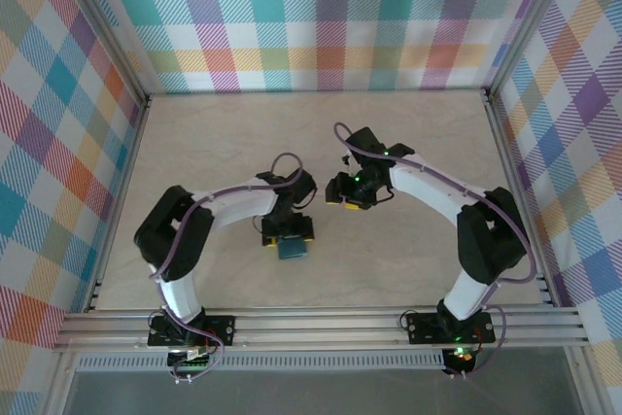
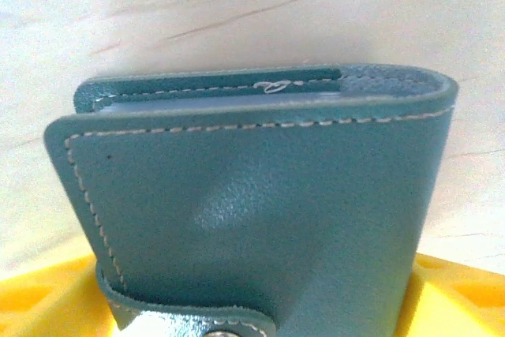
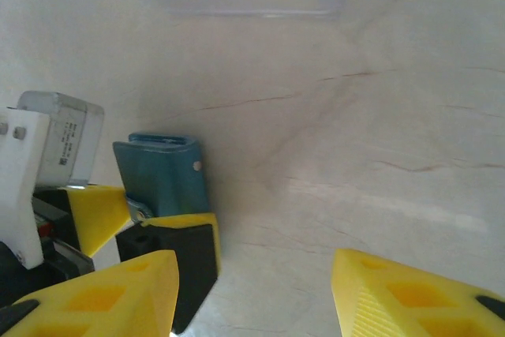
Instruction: Take the credit cards out of the card holder
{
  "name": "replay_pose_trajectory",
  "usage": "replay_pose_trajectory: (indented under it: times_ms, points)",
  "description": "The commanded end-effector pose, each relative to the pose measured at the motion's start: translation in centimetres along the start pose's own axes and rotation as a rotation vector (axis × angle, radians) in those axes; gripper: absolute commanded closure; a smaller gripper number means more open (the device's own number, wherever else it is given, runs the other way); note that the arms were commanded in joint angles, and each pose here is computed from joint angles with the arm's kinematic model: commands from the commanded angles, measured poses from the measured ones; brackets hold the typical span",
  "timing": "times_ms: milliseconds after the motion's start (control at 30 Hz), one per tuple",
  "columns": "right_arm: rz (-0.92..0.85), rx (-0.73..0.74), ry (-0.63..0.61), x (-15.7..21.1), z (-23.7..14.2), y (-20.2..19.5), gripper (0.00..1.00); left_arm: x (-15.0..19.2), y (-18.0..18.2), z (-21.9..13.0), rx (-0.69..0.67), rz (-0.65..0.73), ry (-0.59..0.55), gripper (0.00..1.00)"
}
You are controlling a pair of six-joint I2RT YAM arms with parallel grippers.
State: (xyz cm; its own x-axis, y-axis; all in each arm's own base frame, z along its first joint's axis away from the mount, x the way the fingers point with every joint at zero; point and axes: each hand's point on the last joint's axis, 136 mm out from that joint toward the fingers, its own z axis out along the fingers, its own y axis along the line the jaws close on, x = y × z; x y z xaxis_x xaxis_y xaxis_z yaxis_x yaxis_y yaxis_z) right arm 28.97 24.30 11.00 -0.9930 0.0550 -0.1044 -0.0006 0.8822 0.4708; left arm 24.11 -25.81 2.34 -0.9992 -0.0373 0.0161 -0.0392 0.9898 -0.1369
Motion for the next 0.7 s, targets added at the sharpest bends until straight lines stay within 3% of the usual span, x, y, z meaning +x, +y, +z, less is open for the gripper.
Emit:
replay_pose_trajectory:
  times_ms: [0,200,667]
  points:
    - [0.068,0.024,-0.047,-0.4,-1.0,-1.8,0.46,0.6,-1.5,0.5,-0.018,0.068,0.046,0.18]
    - [0.098,0.026,-0.044,0.5,-1.0,-2.7,0.46,0.1,-2.5,0.9,-0.02,0.09,0.051,0.14]
    - [0.094,-0.053,-0.055,0.5,-1.5,-1.3,0.45,-0.9,-3.3,-3.2,0.016,0.123,-0.035,0.06]
